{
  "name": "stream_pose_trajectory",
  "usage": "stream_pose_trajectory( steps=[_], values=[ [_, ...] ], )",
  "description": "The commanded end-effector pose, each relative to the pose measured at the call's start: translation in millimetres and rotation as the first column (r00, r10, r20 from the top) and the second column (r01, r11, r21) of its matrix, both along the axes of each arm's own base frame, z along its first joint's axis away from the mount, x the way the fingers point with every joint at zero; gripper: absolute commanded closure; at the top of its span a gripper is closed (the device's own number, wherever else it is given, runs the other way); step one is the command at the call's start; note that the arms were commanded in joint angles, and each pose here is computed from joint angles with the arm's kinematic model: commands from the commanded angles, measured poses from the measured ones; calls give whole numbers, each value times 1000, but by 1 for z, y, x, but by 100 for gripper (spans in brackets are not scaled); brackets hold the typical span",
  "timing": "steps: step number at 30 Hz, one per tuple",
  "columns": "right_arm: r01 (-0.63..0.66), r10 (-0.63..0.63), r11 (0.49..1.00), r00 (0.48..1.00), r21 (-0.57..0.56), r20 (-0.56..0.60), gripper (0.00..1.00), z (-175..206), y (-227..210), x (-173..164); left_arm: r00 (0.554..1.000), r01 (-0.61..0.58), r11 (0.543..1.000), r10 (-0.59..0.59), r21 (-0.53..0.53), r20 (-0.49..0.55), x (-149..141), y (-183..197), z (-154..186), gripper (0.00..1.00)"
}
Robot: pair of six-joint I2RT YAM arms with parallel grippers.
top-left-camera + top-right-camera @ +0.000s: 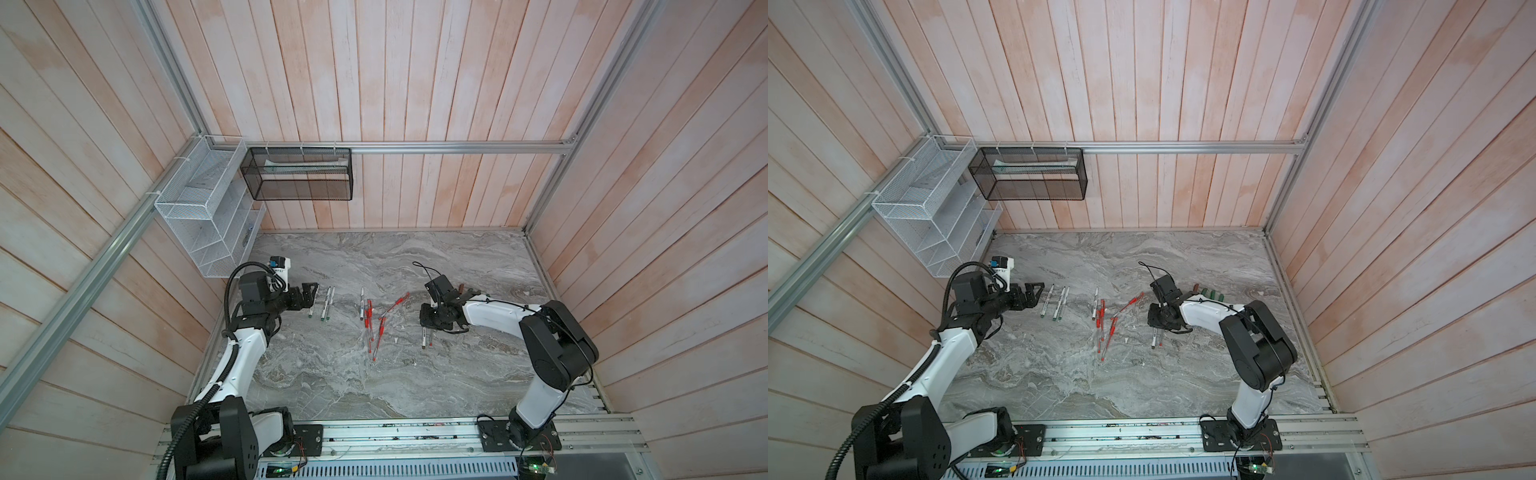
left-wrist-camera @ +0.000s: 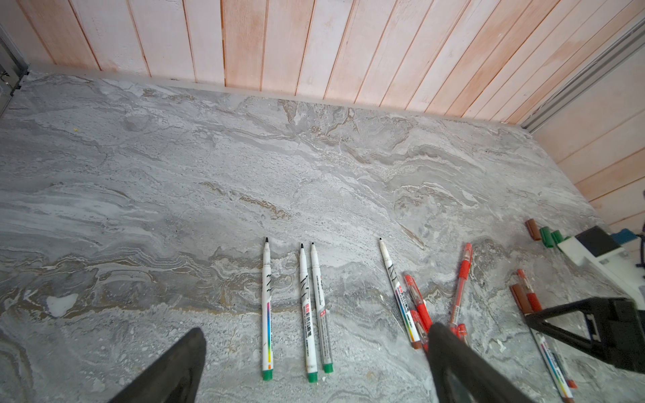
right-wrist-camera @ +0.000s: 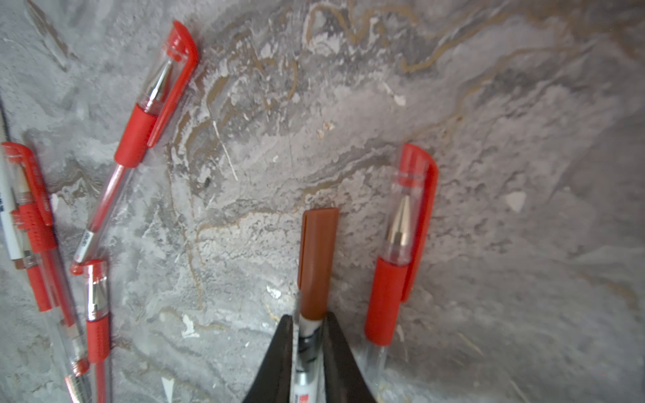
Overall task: Remove pen caps from pens
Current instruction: Pick up the pen from the center of the table.
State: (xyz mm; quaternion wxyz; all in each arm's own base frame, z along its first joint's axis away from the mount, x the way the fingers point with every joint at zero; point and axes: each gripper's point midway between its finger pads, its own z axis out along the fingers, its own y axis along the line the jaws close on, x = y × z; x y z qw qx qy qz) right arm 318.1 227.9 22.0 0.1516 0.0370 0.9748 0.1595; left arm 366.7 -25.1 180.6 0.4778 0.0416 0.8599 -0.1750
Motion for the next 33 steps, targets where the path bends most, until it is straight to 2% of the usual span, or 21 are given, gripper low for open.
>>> stream_pose_trajectory(
  steps=[1, 6, 10, 14, 19, 21, 23, 26, 28, 31, 33],
  values=[
    [-8, 5, 998, 999, -63, -48, 89, -20, -7, -7, 1000, 10, 1000, -10, 0, 13, 1, 0, 0, 0],
    [-18, 15, 997, 999, -81, -37, 95, -14, -4, -1, 1000, 15, 1000, -15, -14, 8, 0, -2, 6, 0],
    [-22, 22, 998, 1000, -62, 5, 96, 5, 1, 9, 1000, 19, 1000, -18, -8, 16, 2, -2, 11, 0],
    [-18, 15, 999, 998, 49, 65, 96, 44, 14, 23, 995, 99, 994, -98, -38, 22, 4, -16, 36, 0],
    [-2, -39, 967, 987, 254, 154, 96, 95, 28, 42, 958, 276, 955, -263, -112, 115, 6, -53, 79, 0],
    [-18, -64, 929, 976, 369, 210, 96, 121, 37, 50, 941, 327, 924, -299, -200, 156, 6, -69, 97, 0],
    [-32, -99, 887, 962, 460, 256, 96, 141, 43, 54, 914, 402, 869, -358, -289, 192, 1, -86, 106, 1],
    [-56, -150, 823, 939, 566, 310, 98, 168, 51, 59, 890, 456, 796, -400, -398, 220, -4, -105, 108, 4],
    [-74, -185, 758, 929, 649, 322, 98, 186, 57, 60, 864, 502, 729, -443, -465, 238, -13, -115, 107, 8],
    [-130, -220, 651, 910, 748, 350, 99, 208, 67, 55, 815, 579, 671, -504, -464, 288, -27, -130, 101, 9],
    [-165, -226, 609, 902, 776, 369, 100, 217, 75, 55, 792, 606, 649, -545, -459, 275, -33, -143, 93, 9]
  ],
)
